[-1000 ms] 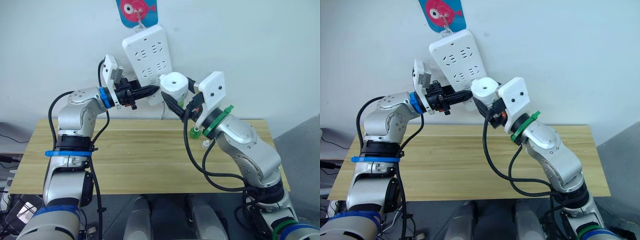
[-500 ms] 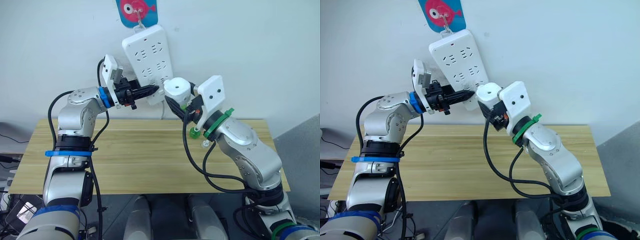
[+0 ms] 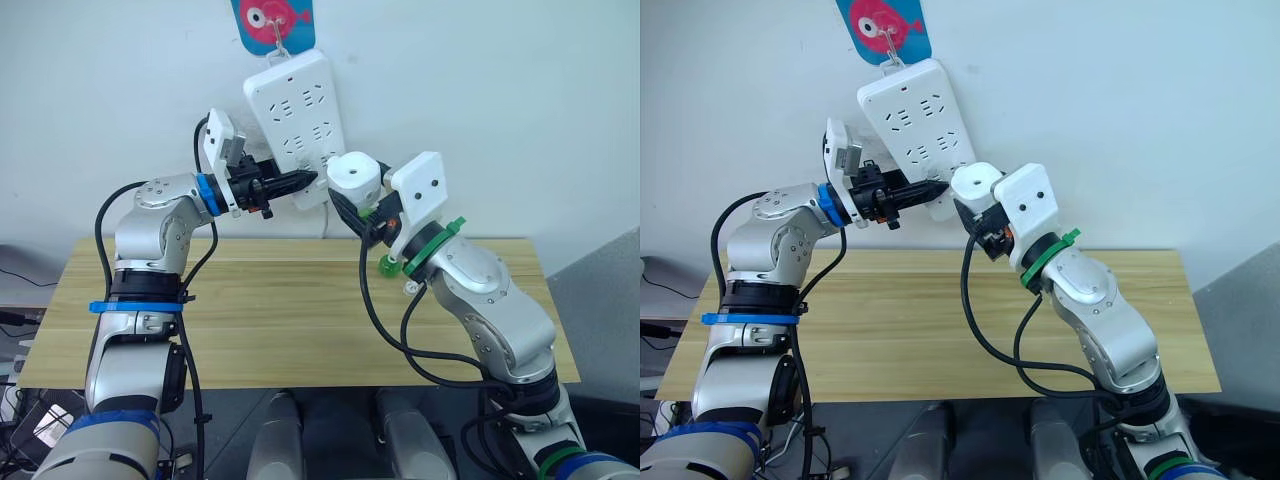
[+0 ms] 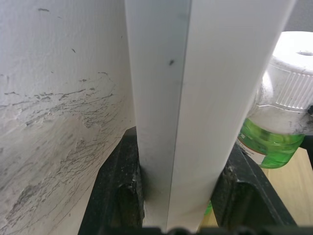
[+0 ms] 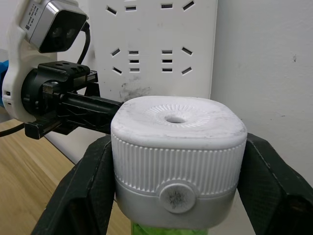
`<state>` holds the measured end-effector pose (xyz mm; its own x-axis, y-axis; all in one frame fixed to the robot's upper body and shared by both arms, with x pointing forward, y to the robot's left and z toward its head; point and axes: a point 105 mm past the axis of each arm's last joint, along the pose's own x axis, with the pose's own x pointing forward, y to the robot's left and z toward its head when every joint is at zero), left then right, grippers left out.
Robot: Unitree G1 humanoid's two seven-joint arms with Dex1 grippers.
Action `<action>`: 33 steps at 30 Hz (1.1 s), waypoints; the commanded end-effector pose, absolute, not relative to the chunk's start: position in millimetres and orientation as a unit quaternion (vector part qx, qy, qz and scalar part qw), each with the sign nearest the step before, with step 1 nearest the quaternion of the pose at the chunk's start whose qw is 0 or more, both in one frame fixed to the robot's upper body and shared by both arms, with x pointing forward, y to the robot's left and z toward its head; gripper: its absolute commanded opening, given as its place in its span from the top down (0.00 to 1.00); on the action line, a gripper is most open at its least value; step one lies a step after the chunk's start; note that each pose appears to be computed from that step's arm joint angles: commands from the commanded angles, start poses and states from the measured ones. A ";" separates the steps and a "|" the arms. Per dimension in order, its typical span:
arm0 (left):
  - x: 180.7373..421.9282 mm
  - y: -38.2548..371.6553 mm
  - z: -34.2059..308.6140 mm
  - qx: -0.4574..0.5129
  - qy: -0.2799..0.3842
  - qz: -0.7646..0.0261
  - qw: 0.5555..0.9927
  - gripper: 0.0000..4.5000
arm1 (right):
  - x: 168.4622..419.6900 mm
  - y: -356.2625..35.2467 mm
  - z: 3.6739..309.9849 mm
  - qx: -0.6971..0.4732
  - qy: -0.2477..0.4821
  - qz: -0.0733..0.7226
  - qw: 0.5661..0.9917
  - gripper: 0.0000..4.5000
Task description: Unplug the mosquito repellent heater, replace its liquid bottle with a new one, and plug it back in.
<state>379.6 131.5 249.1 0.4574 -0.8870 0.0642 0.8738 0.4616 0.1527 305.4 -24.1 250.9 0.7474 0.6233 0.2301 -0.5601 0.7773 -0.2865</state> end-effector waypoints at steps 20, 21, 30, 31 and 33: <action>368.1 118.6 258.3 0.027 -0.073 -0.544 0.836 0.70 | 319.8 4.1 258.2 -0.097 -0.168 0.302 0.933 0.33; 366.0 117.2 258.2 0.025 -0.071 -0.550 0.832 0.70 | 321.2 5.6 257.0 -0.096 -0.166 0.304 0.933 0.33; 360.3 117.0 254.8 0.014 -0.051 -0.564 0.824 0.70 | 332.8 7.8 251.2 -0.086 -0.150 0.315 0.933 0.33; 362.4 118.7 254.1 0.018 -0.052 -0.557 0.828 0.70 | 332.4 8.6 251.8 -0.079 -0.148 0.320 0.932 0.33; 366.2 122.5 252.3 0.028 -0.053 -0.547 0.835 0.70 | 330.6 5.6 254.2 -0.072 -0.150 0.321 0.932 0.33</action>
<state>376.9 144.3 245.6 0.5083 -0.8604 0.0361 0.8566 0.5095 0.0819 326.2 3.6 249.0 0.7449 0.6263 0.2298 -0.5791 0.7781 -0.2434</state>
